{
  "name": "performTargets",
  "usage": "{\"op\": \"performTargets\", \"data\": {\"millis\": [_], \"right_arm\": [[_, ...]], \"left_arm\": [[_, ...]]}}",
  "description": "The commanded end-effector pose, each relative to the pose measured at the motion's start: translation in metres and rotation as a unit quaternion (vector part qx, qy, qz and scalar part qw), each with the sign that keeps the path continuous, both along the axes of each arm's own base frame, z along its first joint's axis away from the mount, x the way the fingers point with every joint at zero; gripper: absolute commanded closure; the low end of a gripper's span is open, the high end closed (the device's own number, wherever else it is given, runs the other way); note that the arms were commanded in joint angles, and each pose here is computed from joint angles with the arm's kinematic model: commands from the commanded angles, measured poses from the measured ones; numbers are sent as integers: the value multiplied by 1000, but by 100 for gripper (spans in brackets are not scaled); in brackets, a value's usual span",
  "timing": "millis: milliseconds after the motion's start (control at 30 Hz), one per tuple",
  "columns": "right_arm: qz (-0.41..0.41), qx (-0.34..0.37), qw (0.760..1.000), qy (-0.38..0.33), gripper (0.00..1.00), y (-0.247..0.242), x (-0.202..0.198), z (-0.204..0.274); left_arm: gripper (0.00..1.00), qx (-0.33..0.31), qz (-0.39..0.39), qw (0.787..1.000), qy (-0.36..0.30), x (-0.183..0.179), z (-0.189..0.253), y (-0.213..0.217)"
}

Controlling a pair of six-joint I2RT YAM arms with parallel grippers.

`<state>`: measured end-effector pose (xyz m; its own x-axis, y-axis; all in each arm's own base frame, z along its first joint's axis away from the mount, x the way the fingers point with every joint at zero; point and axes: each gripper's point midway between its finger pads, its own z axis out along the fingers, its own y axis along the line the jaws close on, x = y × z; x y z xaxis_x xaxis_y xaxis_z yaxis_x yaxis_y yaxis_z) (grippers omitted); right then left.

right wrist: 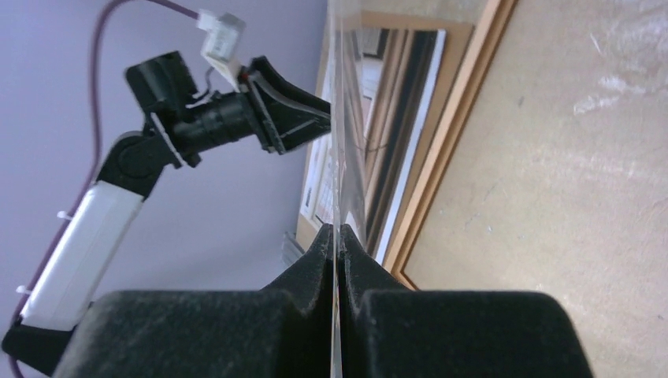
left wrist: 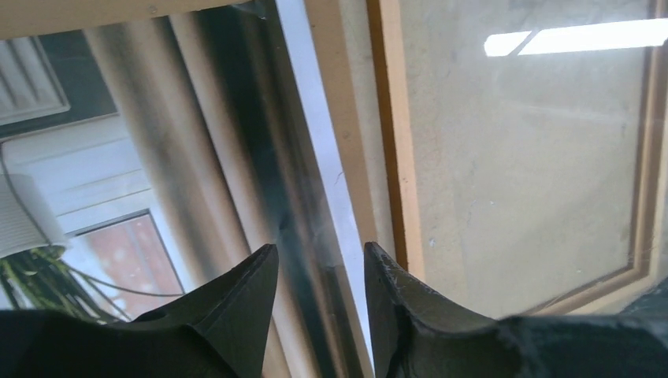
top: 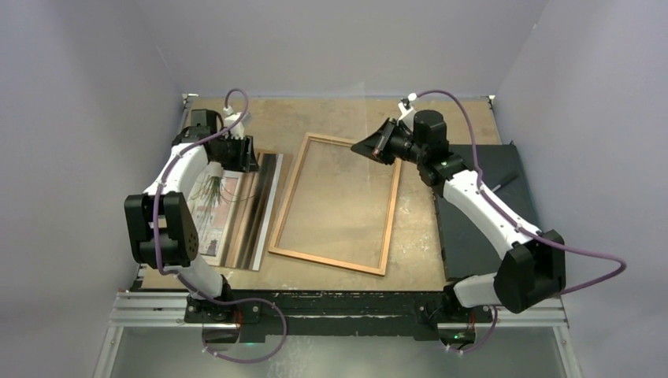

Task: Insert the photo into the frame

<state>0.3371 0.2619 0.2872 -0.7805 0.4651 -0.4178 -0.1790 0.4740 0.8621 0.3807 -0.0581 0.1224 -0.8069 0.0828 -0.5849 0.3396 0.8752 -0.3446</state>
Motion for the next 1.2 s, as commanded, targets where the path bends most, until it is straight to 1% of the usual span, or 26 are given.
{"op": "performTargets", "data": {"millis": [0, 100, 267, 333, 400, 467, 533, 700, 733, 833, 1000, 1167], "right_arm": [[19, 21, 1000, 12, 100, 10, 2, -22], [10, 8, 999, 31, 100, 8, 5, -49], [-15, -30, 998, 50, 100, -5, 7, -89], [-27, -51, 997, 59, 100, -13, 6, -106], [-38, -65, 995, 66, 100, -20, 5, -119], [-47, -77, 994, 69, 100, -26, 4, -127], [-58, -91, 992, 68, 100, -32, 3, -135], [-94, -103, 988, 61, 100, -48, -4, -146], [-101, -104, 988, 59, 100, -51, -6, -148], [-115, -100, 987, 53, 100, -56, -11, -152], [-125, -90, 987, 37, 100, -59, -12, -152], [-124, -90, 988, 35, 100, -58, -10, -155]], "left_arm": [[55, 38, 2, 999, -17, -8, 4, 16], [54, 48, 3, 999, -8, -13, -9, 18], [56, 63, -15, 998, -2, -22, -23, 21], [57, 58, -27, 998, -7, -25, -23, 17], [60, 50, -39, 998, -10, -27, -23, 12], [65, 16, -71, 997, -13, -33, -19, -3], [68, -7, -84, 996, -14, -37, -20, -13], [71, -1, -107, 994, -13, -39, -29, -30], [70, 0, -116, 993, -12, -41, -30, -37], [64, 3, -121, 993, -7, -44, -38, -47], [57, 0, -120, 993, 17, -46, -53, -50], [58, 6, -113, 993, 37, -47, -65, -47]]}}
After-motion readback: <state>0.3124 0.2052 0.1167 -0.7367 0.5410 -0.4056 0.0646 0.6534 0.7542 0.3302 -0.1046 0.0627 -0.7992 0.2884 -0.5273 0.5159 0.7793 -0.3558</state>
